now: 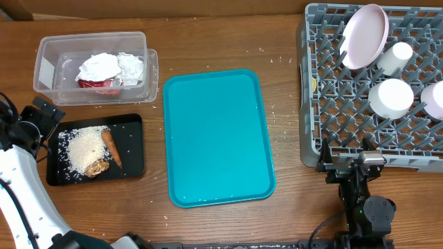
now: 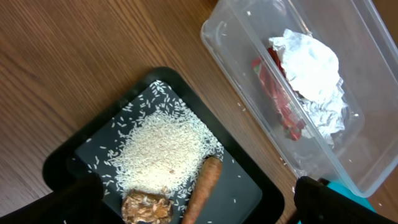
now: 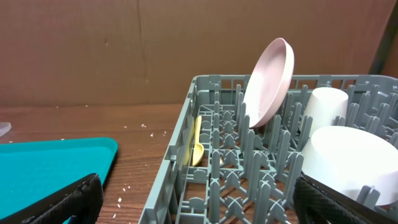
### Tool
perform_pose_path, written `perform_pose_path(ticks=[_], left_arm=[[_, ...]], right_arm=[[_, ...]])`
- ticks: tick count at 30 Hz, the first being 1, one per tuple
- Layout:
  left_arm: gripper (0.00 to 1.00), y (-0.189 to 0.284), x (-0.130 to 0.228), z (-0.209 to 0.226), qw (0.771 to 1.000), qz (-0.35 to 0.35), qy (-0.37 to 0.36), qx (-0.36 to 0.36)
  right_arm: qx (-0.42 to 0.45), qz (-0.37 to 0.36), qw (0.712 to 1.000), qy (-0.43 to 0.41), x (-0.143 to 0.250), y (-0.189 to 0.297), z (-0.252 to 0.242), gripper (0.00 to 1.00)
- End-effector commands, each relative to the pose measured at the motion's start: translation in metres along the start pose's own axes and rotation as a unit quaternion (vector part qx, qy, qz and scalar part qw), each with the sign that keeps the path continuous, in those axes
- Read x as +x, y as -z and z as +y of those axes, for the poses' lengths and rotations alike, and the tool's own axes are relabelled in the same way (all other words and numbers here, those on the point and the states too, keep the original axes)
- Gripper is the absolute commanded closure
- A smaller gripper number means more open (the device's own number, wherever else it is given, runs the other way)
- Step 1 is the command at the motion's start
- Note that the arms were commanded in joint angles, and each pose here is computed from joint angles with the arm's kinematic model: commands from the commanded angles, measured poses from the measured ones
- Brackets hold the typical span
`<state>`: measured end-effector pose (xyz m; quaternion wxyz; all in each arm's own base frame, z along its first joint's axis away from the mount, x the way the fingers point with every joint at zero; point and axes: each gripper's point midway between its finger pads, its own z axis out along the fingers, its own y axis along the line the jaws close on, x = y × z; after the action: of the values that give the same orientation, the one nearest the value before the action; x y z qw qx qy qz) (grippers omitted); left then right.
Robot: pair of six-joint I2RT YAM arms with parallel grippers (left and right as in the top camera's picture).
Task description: Sort waste into correct bins and load items into the dishwasher
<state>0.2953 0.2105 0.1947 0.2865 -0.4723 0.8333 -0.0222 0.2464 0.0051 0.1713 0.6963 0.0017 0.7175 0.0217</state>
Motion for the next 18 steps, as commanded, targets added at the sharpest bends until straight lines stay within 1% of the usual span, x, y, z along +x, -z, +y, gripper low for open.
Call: perform_pose_path(ticks=[1,2,8,10,15,18], left_arm=[[0.0,0.0,-0.008,0.015,0.999,-0.019,-0.019,-0.047],[0.0,-0.001,-0.009,0.019,0.998,-0.021,-0.019,-0.058],[0.0,-0.002,-0.008,0.022,0.997,-0.019,-0.026,-0.067],[0.0,-0.002,-0.003,0.024,0.997,-0.009,-0.031,-0.074],[0.0,-0.006,0.013,-0.009,0.998,0.016,-0.052,-0.009],[0.0,-0.011,0.027,-0.044,0.993,0.015,-0.112,0.045]], right_arm=[[0.002,-0.003,1.0,-0.002,0.001,0.0,0.0,0.0],[0.002,-0.003,1.0,-0.002,0.001,0.0,0.0,0.0],[0.002,-0.004,1.0,-0.002,0.001,0.0,0.0,0.0],[0.002,-0.003,1.0,-0.002,0.001,0.0,0.0,0.0],[0.002,-0.003,1.0,-0.002,0.001,0.0,0.0,0.0],[0.002,-0.003,1.0,-0.002,0.001,0.0,0.0,0.0]])
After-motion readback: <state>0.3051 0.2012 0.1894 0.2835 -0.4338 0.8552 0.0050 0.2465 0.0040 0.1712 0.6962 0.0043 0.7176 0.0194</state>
